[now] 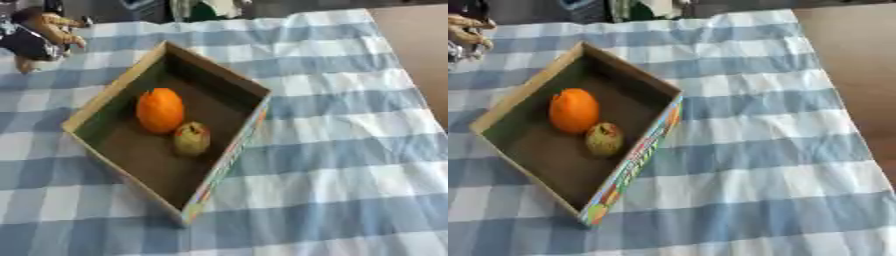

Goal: Pick up objects on the table and place them in the box.

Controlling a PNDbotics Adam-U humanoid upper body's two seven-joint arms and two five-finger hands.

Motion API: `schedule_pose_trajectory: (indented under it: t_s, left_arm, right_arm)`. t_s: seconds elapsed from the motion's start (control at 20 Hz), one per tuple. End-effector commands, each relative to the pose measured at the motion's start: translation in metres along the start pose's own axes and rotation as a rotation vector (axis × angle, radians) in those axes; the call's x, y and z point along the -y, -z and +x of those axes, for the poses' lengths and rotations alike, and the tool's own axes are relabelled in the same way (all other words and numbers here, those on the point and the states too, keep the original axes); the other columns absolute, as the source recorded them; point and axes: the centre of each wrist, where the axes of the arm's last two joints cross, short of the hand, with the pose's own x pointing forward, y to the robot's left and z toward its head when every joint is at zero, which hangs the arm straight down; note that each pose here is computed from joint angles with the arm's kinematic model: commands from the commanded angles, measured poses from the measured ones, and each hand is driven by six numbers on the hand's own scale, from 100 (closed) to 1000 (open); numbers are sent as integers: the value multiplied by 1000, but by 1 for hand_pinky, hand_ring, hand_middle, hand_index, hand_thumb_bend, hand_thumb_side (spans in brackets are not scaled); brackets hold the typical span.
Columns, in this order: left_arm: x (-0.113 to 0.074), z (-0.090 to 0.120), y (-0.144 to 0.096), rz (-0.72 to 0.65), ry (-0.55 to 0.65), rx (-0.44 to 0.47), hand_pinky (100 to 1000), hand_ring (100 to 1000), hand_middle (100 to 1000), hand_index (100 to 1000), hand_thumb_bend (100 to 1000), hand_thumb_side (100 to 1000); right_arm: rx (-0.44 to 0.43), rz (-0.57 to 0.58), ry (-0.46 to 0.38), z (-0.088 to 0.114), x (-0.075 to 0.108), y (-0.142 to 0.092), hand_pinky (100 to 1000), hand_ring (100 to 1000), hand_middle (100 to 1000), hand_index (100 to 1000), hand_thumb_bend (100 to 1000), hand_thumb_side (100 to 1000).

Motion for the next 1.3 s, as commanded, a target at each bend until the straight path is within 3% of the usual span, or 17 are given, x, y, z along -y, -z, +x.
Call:
schedule_pose_trajectory:
  t_s: [0.05,0.35,0.55,1.3]
  left_arm:
    - [-25,21,-10,125,0,61,402,545,451,513,100,287]
    - [-38,67,-16,187,-12,236,401,544,451,511,100,287]
    - [-34,89,-18,159,10,328,407,549,456,515,100,282]
    - [9,117,-1,-43,16,443,426,568,482,563,100,268]
  right_arm:
    - [34,-6,-5,9,4,4,747,878,632,822,100,589]
    - [34,-10,1,9,3,5,747,878,631,821,100,585]
    - [35,-11,4,10,2,5,746,878,630,821,100,584]
    - [35,-16,11,10,2,5,747,879,631,821,100,581]
